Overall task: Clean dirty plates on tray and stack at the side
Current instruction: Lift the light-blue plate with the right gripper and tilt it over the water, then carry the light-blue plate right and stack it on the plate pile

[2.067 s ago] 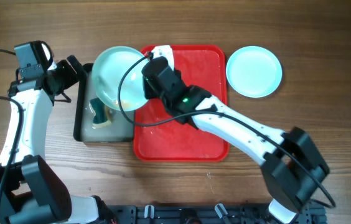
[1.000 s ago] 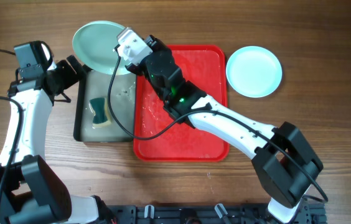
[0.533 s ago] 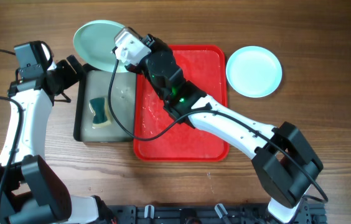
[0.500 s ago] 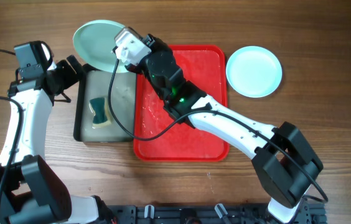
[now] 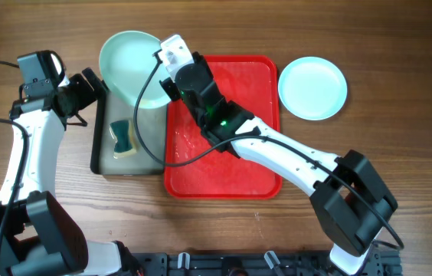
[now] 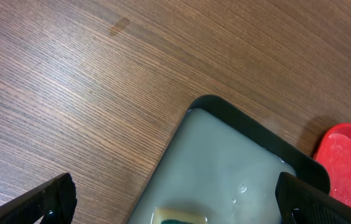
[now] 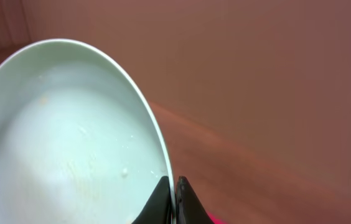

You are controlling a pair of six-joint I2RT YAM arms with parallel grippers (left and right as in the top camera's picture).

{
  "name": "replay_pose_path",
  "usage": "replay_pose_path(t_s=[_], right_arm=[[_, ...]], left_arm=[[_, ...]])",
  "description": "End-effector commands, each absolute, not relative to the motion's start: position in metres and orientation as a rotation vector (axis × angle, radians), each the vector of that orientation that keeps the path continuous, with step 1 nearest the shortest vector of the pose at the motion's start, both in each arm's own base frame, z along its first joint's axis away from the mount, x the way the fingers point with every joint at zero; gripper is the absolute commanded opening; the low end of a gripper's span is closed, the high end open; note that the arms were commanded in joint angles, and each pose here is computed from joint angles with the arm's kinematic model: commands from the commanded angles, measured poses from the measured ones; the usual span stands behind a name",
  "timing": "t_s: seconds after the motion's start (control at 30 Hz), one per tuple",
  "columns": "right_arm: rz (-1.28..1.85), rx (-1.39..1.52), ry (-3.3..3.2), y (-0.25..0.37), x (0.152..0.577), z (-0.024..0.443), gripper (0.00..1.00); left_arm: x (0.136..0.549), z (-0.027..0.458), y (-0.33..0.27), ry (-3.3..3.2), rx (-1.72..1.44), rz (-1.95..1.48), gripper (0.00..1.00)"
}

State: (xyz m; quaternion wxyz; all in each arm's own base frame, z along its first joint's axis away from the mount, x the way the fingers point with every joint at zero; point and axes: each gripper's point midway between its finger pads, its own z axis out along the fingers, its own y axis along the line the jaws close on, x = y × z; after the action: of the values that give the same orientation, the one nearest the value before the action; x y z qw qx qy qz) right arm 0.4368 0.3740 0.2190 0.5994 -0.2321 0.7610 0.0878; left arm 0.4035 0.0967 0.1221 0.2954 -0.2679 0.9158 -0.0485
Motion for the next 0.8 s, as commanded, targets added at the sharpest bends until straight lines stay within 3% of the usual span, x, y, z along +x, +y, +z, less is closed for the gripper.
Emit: replay_pose_path(t_s=[0.0,0.17,0.37,0.57,0.77], right_arm=[[0.324,-0.321,1.910,0.363,0.439,0.200,0.04],[0.371,-0.408,2.103,0.359,0.421,0.158,0.04],[0.490,-0.161,2.310,0.293,0.450,0.129,0.04],[0.448,0.199,2.465,0.155,0.486,0.102,0.04],[0.299,0.557,2.544,0.022,0.479,0.079,0.04]], left_arm=[[0.408,0.134,0.097,2.404,-0.716,-0.148,1.00],[0.408,0.134,0.097,2.404,-0.716,-0.148,1.00],[0.408,0.134,0.097,2.404,-0.716,-0.148,1.00],[0.408,0.134,0.097,2.404,-0.716,-0.148,1.00],[0.408,0.134,0.097,2.404,-0.716,-0.148,1.00]])
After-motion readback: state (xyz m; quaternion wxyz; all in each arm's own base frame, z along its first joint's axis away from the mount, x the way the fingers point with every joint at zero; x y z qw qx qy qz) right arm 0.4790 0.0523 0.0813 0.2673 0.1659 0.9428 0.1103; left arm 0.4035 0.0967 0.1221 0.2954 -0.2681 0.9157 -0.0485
